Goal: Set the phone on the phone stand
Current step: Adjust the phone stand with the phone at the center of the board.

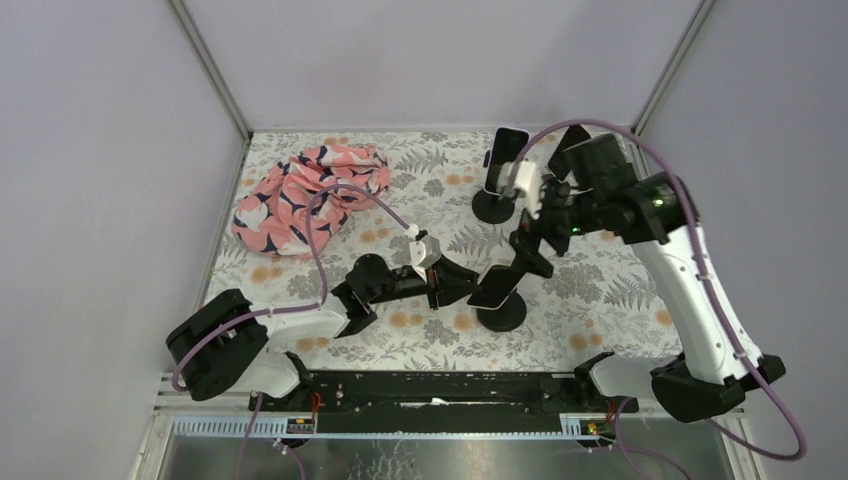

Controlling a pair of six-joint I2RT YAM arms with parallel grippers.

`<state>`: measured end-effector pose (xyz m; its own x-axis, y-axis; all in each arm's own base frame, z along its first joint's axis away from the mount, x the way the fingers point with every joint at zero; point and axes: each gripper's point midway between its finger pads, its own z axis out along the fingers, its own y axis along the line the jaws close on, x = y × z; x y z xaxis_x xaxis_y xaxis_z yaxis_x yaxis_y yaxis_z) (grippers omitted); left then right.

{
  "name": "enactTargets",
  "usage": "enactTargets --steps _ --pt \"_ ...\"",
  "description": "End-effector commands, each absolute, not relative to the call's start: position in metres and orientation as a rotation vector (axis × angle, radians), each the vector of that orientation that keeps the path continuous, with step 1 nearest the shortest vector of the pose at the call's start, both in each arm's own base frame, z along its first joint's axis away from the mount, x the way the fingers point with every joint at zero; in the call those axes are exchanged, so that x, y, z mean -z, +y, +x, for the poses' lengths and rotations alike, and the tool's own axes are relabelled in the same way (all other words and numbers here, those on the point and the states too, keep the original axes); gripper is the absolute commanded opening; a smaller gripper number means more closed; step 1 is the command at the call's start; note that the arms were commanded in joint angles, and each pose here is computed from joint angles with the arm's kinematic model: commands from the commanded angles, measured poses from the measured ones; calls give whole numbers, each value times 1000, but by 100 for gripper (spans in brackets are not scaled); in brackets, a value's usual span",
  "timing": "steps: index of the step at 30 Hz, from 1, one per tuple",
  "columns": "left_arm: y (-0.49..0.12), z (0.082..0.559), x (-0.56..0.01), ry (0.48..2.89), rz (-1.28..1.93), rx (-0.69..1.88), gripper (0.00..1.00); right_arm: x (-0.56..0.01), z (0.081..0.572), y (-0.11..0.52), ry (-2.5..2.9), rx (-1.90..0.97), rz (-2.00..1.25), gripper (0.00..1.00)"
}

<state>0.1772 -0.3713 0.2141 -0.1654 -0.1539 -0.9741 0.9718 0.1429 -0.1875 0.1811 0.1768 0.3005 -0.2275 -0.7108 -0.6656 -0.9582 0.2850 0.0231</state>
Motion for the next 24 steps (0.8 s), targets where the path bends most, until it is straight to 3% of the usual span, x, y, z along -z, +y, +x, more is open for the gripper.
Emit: enactTargets --steps 1,8,17,21,24 --pt "-361 185 -225 1326 771 1245 0 -352 191 159 1875 -629 -1290 96" --pt "-349 190 -237 1313 683 1201 0 -316 226 122 1987 -678 -906 91" --pt "-330 195 -271 1236 571 1148 0 -240 236 131 2006 -1033 -614 35" --pt "-325 198 -265 1245 532 1124 0 -202 235 146 1986 -1244 -407 21" --pt "-322 197 -253 1265 510 1118 0 -186 244 149 2002 -1330 -278 20"
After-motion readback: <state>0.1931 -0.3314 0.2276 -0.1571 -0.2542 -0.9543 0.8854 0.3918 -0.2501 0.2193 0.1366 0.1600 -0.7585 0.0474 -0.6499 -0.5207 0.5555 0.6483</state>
